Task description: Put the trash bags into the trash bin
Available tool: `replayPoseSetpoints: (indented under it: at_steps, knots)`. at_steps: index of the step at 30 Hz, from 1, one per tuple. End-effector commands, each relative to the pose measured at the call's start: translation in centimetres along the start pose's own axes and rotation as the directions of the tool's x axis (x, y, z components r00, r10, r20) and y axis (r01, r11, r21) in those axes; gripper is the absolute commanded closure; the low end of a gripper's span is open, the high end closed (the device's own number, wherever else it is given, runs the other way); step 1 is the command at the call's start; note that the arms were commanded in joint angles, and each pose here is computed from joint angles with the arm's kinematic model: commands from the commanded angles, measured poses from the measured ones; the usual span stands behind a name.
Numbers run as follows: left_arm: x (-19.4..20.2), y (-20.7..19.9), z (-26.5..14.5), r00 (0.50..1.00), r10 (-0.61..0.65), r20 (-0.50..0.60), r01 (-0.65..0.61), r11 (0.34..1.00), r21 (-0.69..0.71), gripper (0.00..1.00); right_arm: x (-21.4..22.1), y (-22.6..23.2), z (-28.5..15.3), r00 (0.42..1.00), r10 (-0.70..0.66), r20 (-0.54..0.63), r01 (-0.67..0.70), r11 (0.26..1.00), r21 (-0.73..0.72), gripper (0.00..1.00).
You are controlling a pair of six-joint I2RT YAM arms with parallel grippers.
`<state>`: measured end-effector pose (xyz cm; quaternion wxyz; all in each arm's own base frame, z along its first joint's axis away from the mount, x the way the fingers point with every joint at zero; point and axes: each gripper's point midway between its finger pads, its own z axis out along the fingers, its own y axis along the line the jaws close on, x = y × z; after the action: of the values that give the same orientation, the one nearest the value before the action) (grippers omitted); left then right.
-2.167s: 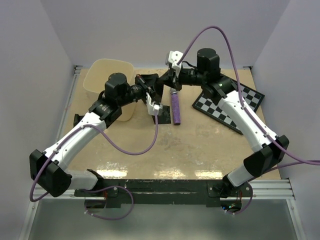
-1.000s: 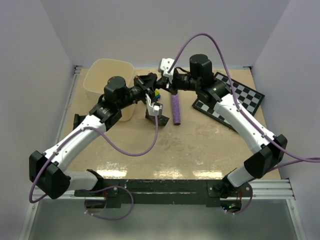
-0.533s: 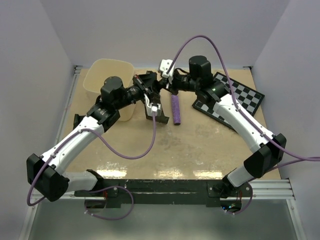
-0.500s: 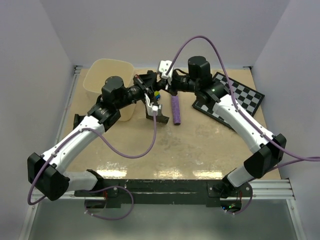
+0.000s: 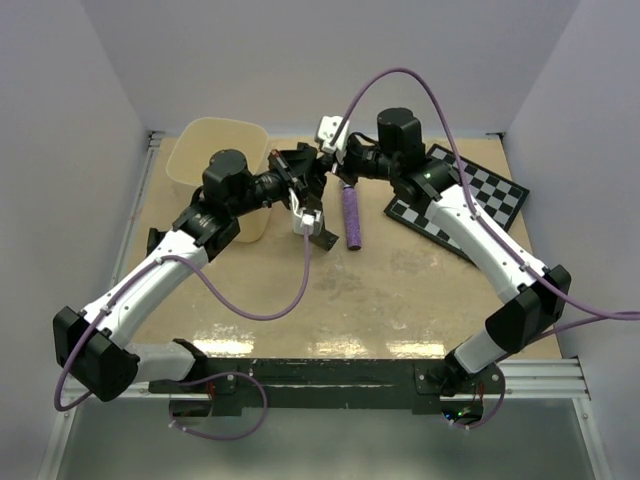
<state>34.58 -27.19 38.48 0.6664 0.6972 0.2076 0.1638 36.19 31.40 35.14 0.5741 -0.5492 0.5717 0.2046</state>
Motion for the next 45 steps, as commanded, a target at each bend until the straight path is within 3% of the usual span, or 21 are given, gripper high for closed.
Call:
replayPoseSetpoints:
  at_steps: [1,3,5,8,11,13,17,21,25,29,35,38,42,45]
  knots:
    - [-0.6,0.7,0.5,0.999,-0.027,0.042,0.026,0.999,0.035,1.0,-6.7,1.2,-1.4,0.988,-0.067,0.139,0.072,0.997,-0.037,1.0]
    - [-0.9,-2.1,0.4,0.998,-0.037,0.054,0.03,0.993,0.113,1.0,-9.0,0.0,-2.0,0.981,-0.059,0.183,0.059,0.998,0.008,1.0]
    - [-1.4,-3.4,0.1,0.997,-0.034,0.074,0.024,0.99,0.14,1.0,-8.3,-2.1,-1.9,0.986,-0.091,0.142,0.079,0.993,0.088,1.0]
    - [-2.1,-2.3,-0.4,0.995,-0.023,0.096,0.012,0.993,0.117,1.0,-4.4,-4.4,-1.4,0.996,-0.081,0.043,0.074,0.985,0.155,1.0]
    - [-2.2,0.4,-0.4,0.995,0.015,0.099,-0.02,0.999,0.049,1.0,-0.4,-3.3,-0.5,0.997,-0.061,-0.051,0.066,0.991,0.116,1.0]
    - [-1.6,1.8,0.1,0.996,0.035,0.081,-0.036,0.999,0.011,1.0,-0.6,-1.3,-0.3,0.998,-0.053,-0.038,0.055,0.997,0.05,1.0]
    - [0.2,1.0,0.8,1.0,0.015,0.012,-0.015,0.999,0.029,1.0,-6.6,1.8,-1.7,0.99,-0.081,0.114,0.091,0.992,-0.087,1.0]
    - [0.0,-2.3,0.2,1.0,-0.011,0.013,0.01,0.994,0.11,1.0,-9.8,-0.3,-2.3,0.984,-0.067,0.167,0.072,0.997,-0.021,1.0]
    - [-1.4,-1.2,-0.4,0.998,0.017,0.062,-0.022,0.997,0.075,1.0,-5.3,-1.7,-0.8,0.996,-0.077,0.05,0.075,0.996,0.038,1.0]
    - [-0.9,2.9,-0.3,0.997,0.071,0.034,-0.07,0.997,-0.015,1.0,-0.6,1.0,0.6,0.998,-0.04,-0.045,0.038,0.999,-0.036,1.0]
    - [0.7,1.6,0.5,0.998,0.061,-0.02,-0.061,0.998,0.018,1.0,-5.9,3.4,-0.8,0.995,-0.05,0.092,0.061,0.99,-0.128,1.0]
    - [0.4,-0.5,0.1,0.999,0.051,-0.002,-0.05,0.996,0.07,1.0,-8.1,1.4,-1.4,0.99,-0.02,0.138,0.028,0.998,-0.058,1.0]
    - [-0.5,-2.4,-0.7,0.999,0.039,0.023,-0.041,0.991,0.131,1.0,-6.3,-2.5,-1.6,0.994,0.023,0.11,-0.028,0.999,0.043,1.0]
    - [-0.9,-1.4,-1.2,0.998,0.06,0.028,-0.062,0.993,0.102,1.0,-3.8,-2.6,-0.9,0.998,0.017,0.053,-0.02,0.998,0.056,1.0]
